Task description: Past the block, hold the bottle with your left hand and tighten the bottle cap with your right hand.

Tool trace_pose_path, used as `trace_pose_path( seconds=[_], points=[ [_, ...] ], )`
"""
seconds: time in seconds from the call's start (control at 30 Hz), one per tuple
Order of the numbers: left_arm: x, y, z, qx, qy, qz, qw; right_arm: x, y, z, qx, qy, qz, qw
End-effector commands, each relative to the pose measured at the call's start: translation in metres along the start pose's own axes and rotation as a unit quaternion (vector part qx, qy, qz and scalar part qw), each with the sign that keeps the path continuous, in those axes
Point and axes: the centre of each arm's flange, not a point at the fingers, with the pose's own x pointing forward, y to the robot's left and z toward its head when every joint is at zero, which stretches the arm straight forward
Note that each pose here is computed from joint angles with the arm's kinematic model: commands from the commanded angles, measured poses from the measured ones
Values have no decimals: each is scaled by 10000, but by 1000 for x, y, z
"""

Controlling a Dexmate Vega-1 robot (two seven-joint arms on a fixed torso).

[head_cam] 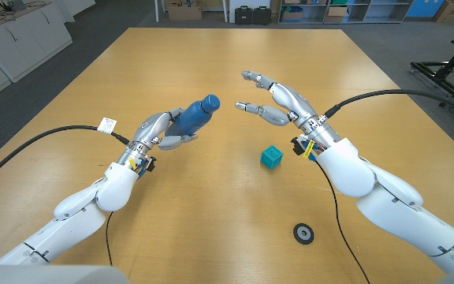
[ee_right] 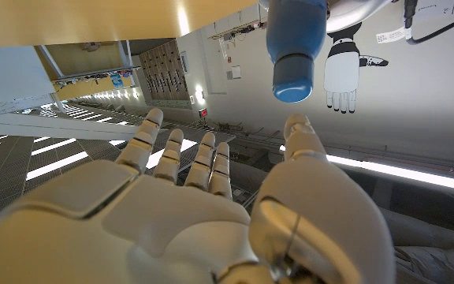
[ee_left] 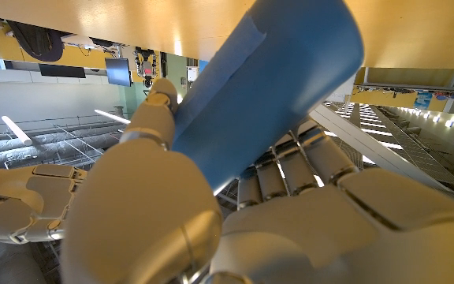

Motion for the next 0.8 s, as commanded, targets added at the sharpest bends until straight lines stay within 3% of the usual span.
trace_pose_path(
  seconds=[0.03, 0.3, 0.8],
  points=[
    [4, 3, 7, 62, -133, -50, 9999, 3, 2, 3, -142, 76, 114, 9998],
    [6, -3, 6, -4, -143, -98, 9998, 7, 5, 7, -232, 55, 193, 9995],
    [14, -7, 9, 50, -204, -159, 9997, 5, -4, 18, -396, -142, 283, 9987]
  ],
)
